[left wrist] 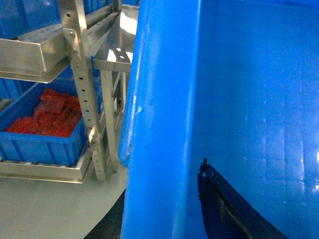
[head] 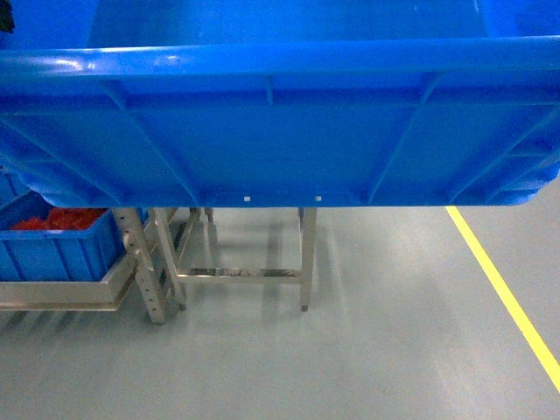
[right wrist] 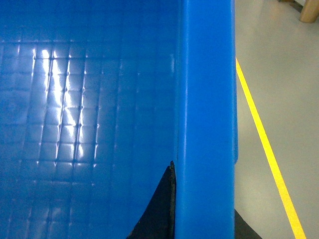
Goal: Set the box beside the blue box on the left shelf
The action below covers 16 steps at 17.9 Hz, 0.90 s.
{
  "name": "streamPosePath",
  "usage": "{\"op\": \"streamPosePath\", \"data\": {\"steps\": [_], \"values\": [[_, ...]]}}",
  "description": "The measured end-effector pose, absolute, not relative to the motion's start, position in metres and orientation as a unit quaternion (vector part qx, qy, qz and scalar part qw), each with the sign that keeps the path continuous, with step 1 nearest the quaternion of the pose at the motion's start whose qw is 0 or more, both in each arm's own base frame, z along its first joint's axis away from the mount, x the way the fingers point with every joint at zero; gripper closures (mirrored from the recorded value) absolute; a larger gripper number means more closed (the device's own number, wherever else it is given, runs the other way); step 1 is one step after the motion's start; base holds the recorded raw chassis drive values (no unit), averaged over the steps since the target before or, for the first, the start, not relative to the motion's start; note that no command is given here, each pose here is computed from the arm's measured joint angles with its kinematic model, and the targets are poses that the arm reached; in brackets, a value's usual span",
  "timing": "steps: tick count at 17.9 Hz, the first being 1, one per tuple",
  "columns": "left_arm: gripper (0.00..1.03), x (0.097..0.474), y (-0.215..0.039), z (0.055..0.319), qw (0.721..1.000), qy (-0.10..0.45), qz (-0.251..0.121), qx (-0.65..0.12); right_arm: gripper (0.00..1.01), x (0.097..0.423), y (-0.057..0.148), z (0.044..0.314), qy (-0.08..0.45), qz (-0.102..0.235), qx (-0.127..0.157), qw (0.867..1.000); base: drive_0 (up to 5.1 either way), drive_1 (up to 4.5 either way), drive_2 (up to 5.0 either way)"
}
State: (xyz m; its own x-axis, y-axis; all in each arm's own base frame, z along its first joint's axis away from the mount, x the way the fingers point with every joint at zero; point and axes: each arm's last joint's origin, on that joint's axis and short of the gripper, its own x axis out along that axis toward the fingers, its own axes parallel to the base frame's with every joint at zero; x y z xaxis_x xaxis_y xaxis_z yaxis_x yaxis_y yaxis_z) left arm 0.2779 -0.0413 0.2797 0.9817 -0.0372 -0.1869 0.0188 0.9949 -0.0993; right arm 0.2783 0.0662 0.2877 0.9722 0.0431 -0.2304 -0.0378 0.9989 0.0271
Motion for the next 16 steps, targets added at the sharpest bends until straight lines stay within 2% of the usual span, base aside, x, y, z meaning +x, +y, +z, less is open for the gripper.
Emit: {"op": "streamPosePath", "data": {"steps": [6, 16], "values": [[0.73, 0.2779, -0.0413, 0.2795, 0.994, 0.096, -0.014, -0.048, 0.94, 0.2782, 0.0662, 0.2876, 0.117, 0.021, 0.011, 0.993, 0.0, 4.33, -4.2], [0.73, 0.2779, -0.0413, 0.2795, 0.994, 0.096, -0.014, -0.048, 0.94, 0.278, 0.0662, 0.2879, 0.117, 0.021, 0.011, 0.993, -5.0, 2.47, 2.5]]}}
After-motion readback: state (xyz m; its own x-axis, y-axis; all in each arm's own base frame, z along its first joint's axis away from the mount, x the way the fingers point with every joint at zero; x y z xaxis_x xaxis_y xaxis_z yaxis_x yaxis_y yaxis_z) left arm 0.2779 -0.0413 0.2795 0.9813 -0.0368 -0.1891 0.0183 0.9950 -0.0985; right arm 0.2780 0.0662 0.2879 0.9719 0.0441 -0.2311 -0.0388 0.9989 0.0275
